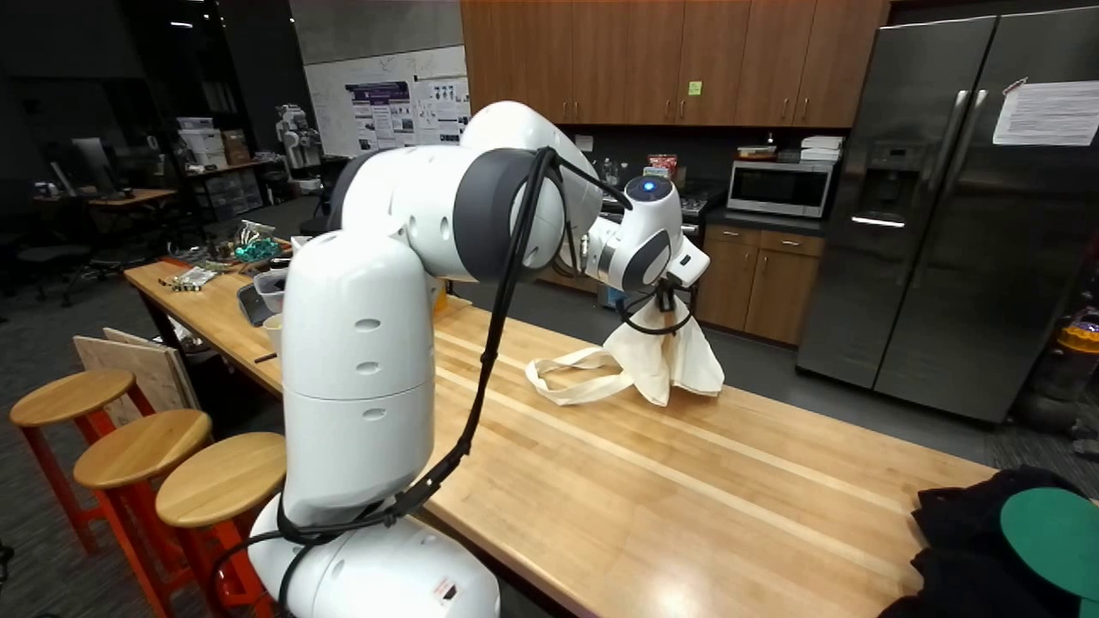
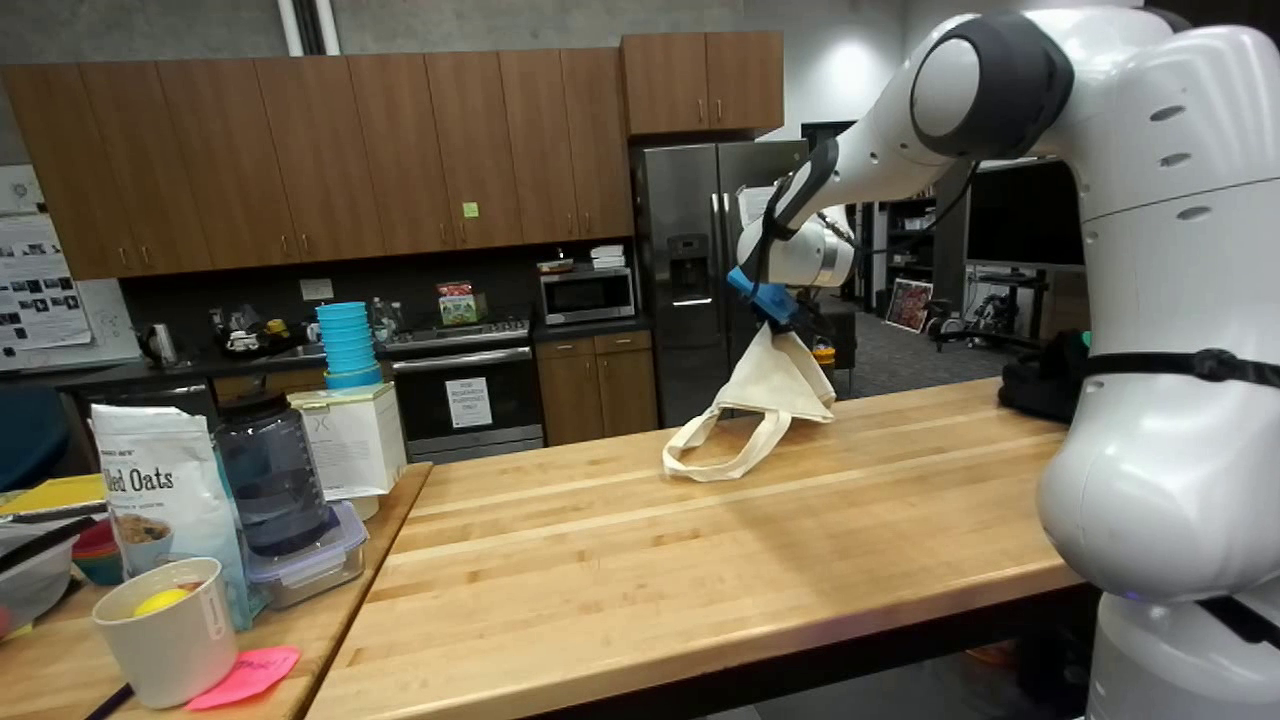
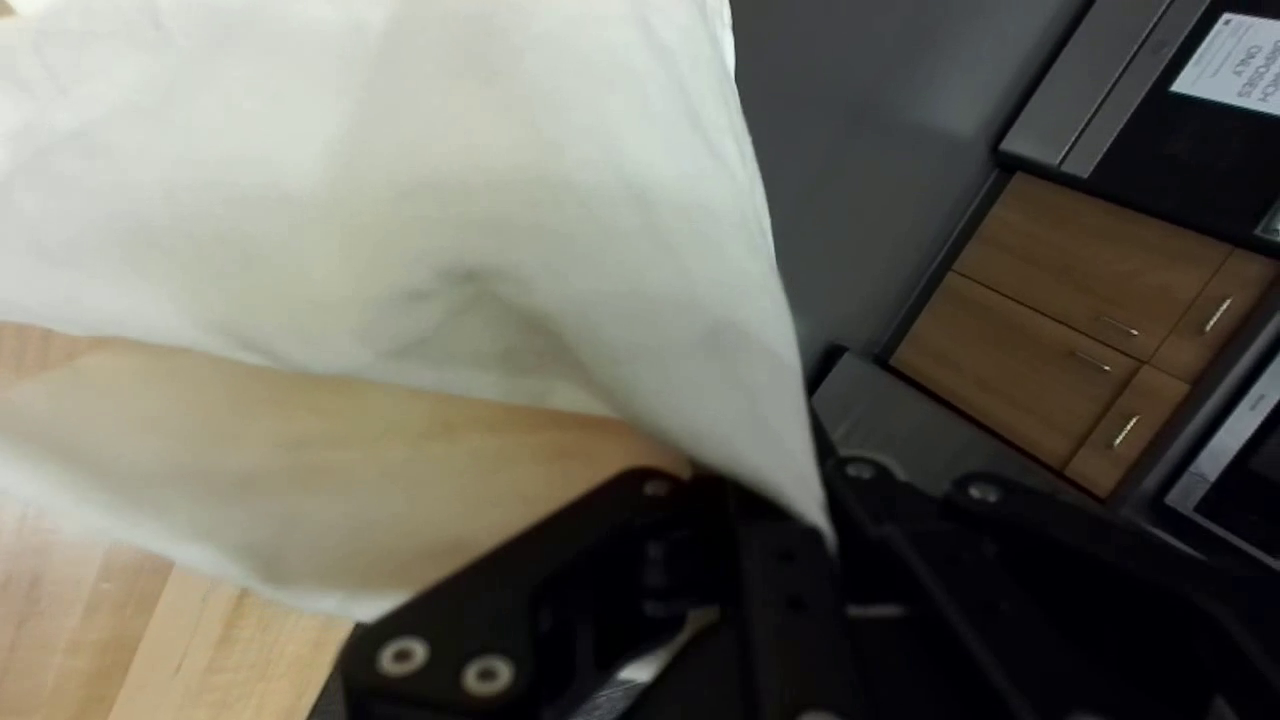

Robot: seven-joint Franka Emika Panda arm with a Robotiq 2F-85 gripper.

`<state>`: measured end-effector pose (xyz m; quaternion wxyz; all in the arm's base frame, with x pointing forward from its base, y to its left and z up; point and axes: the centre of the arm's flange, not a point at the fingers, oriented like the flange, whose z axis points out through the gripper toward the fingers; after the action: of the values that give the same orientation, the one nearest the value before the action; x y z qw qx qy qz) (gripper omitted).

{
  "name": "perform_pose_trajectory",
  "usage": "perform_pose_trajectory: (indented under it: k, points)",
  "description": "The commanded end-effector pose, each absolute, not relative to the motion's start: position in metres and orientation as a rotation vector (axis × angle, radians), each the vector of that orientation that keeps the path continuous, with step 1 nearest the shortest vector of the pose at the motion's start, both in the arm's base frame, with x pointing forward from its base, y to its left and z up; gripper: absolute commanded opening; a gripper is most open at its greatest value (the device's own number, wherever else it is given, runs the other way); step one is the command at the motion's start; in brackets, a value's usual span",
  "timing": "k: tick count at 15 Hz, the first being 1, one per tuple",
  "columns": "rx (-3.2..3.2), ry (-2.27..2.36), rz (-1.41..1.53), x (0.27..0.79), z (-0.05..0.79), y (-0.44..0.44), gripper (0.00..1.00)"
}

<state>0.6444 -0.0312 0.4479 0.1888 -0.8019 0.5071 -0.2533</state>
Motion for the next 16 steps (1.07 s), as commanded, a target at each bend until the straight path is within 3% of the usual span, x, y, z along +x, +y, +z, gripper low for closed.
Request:
perform_pose_trajectory:
  k: [1,16]
  points:
    - [-2.276,1.391,-0.734,0.64,0.457,-0.018,0.01]
    - [-2.377,1.265,-0.745,0.638,0.449,0.028,0.01]
